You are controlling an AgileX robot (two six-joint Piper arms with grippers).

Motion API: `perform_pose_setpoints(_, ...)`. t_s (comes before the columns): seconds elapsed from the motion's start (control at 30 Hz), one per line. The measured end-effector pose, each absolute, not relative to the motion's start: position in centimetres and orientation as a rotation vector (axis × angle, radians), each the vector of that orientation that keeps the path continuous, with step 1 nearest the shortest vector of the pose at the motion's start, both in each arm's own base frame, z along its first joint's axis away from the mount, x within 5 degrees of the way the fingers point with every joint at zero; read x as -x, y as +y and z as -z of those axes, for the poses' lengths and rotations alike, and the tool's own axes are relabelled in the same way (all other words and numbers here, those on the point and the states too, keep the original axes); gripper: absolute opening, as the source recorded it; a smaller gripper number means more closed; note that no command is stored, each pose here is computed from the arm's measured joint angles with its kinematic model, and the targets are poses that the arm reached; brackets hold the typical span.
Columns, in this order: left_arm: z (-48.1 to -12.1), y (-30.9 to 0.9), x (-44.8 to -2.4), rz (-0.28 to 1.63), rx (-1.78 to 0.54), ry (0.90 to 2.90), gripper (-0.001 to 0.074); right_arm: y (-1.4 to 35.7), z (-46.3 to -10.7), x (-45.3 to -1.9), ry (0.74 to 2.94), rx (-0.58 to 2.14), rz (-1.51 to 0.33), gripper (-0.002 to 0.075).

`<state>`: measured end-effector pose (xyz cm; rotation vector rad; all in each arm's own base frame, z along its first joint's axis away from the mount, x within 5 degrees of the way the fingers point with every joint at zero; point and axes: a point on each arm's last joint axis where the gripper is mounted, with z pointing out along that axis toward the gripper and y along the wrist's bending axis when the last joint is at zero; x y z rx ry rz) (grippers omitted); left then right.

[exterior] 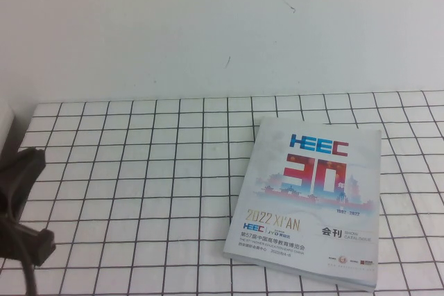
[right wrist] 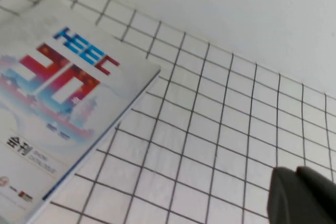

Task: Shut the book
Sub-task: 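Close the open booklet and leave it lying on the table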

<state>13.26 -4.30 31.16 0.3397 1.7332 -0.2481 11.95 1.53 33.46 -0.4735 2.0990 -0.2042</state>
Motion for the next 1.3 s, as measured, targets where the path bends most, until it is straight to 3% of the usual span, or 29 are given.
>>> perform_pose_setpoints(0.13,-31.3,-3.7,-11.5,0.216,-0.336,1.652,-0.0004,1.5,-31.4,-10.5,2.022,0.461,0.146,-0.0003)
perform_pose_setpoints(0.47,-30.9,-2.9,-8.7,0.121,-0.388,1.522,-0.0004,1.3,-25.9,-8.8,2.148,0.472,0.106,-0.0003)
perform_pose_setpoints(0.73,-29.8,-3.1,-8.4,0.147,-0.404,1.549,-0.0004,1.5,-24.8,-7.9,2.301,0.445,0.028,-0.0003)
perform_pose_setpoints(1.3,-28.1,-4.4,-7.6,0.273,-0.567,1.66,-0.0004,1.5,-24.7,-7.8,2.317,0.441,0.015,-0.0003)
